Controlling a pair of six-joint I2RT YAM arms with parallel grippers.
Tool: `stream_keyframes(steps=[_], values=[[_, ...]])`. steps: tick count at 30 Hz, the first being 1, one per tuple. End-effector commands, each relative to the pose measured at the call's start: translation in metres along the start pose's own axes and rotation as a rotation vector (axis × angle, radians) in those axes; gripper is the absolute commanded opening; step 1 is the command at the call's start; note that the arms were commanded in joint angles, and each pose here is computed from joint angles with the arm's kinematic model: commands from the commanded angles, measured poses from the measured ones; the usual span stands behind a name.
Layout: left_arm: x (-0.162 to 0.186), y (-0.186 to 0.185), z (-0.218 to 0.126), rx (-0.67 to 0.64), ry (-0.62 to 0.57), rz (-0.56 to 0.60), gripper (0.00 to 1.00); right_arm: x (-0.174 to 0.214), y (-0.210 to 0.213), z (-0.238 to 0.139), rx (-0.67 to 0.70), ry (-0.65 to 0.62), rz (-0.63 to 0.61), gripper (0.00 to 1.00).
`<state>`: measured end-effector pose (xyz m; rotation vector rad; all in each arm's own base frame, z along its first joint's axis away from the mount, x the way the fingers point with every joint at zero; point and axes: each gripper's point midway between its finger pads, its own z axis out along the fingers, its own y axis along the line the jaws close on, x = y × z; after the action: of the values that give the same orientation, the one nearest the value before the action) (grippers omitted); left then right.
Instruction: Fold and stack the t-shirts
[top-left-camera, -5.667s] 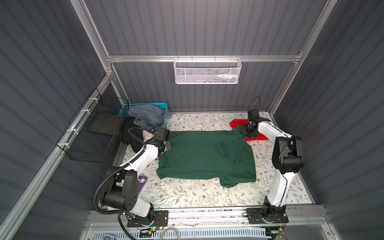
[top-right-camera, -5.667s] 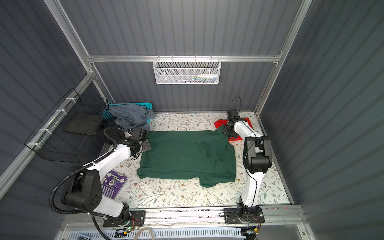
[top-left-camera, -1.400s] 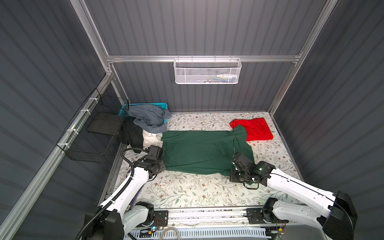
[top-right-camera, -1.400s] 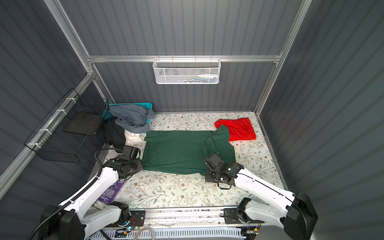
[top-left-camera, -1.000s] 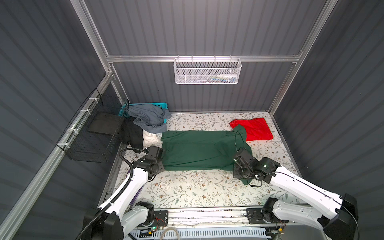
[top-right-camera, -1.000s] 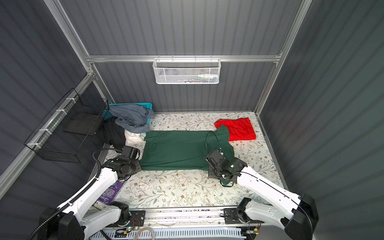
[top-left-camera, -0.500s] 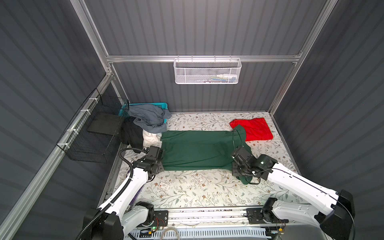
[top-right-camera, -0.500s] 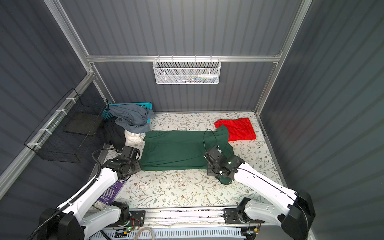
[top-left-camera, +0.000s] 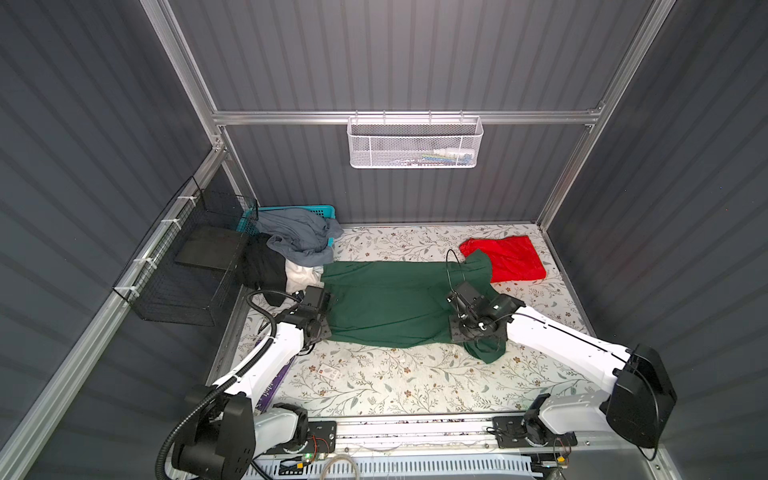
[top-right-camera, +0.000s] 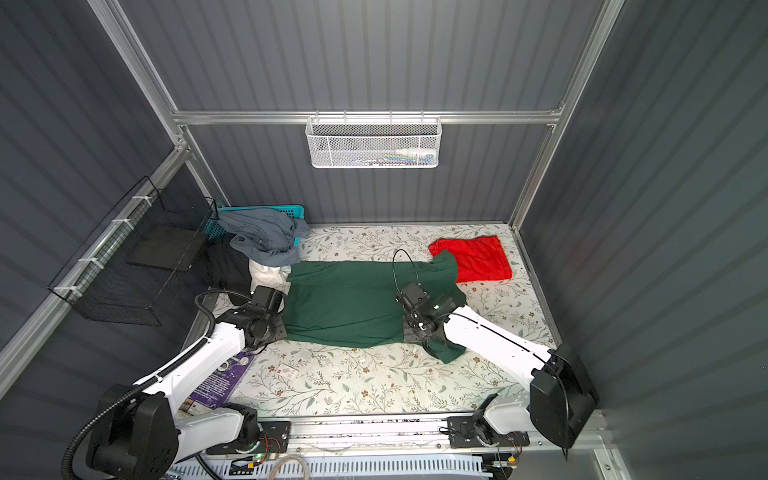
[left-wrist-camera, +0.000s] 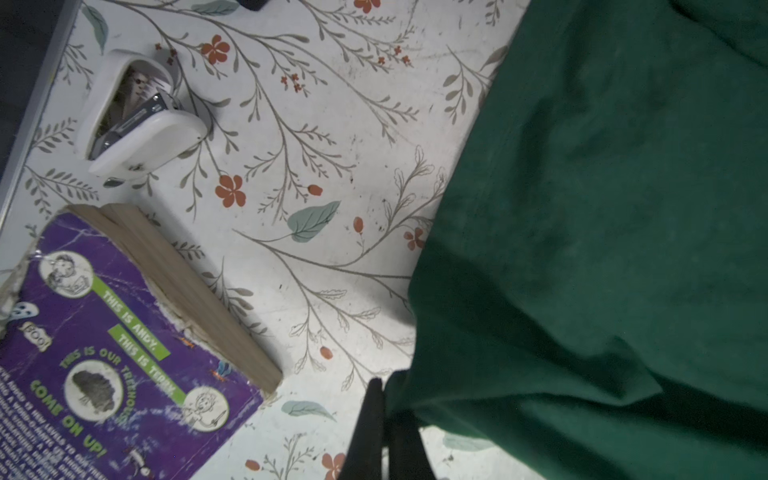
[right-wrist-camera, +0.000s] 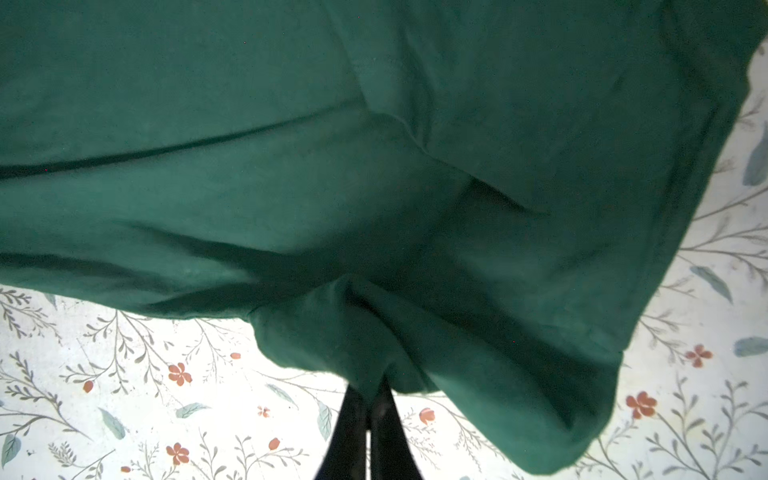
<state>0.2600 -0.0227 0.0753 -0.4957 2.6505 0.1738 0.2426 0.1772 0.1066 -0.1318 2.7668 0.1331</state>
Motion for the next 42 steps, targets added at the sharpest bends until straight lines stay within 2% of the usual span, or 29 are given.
stream_keyframes(steps=[1, 12, 18, 25, 31, 36, 42], values=[[-0.013, -0.005, 0.002, -0.016, -0.025, 0.019, 0.00, -0.015, 0.004, 0.004, -0.028, -0.014, -0.014, 0.00], [-0.028, -0.008, 0.002, -0.049, -0.039, 0.030, 0.00, -0.045, -0.006, 0.021, -0.046, -0.020, 0.002, 0.00], [-0.033, -0.011, 0.003, -0.053, -0.037, 0.038, 0.00, -0.058, -0.002, 0.033, -0.049, -0.003, -0.039, 0.00], [-0.032, -0.011, 0.006, -0.064, -0.025, 0.052, 0.00, -0.074, -0.006, 0.050, -0.068, 0.007, -0.003, 0.00], [-0.036, -0.011, 0.006, -0.081, -0.027, 0.071, 0.00, -0.081, -0.011, 0.057, -0.041, 0.012, -0.010, 0.00], [-0.041, 0.000, 0.004, -0.145, -0.052, 0.074, 0.00, -0.084, -0.023, 0.057, -0.004, 0.009, 0.004, 0.00], [-0.044, -0.004, 0.005, -0.128, -0.063, 0.084, 0.00, -0.093, -0.040, 0.049, 0.031, -0.023, 0.054, 0.00]])
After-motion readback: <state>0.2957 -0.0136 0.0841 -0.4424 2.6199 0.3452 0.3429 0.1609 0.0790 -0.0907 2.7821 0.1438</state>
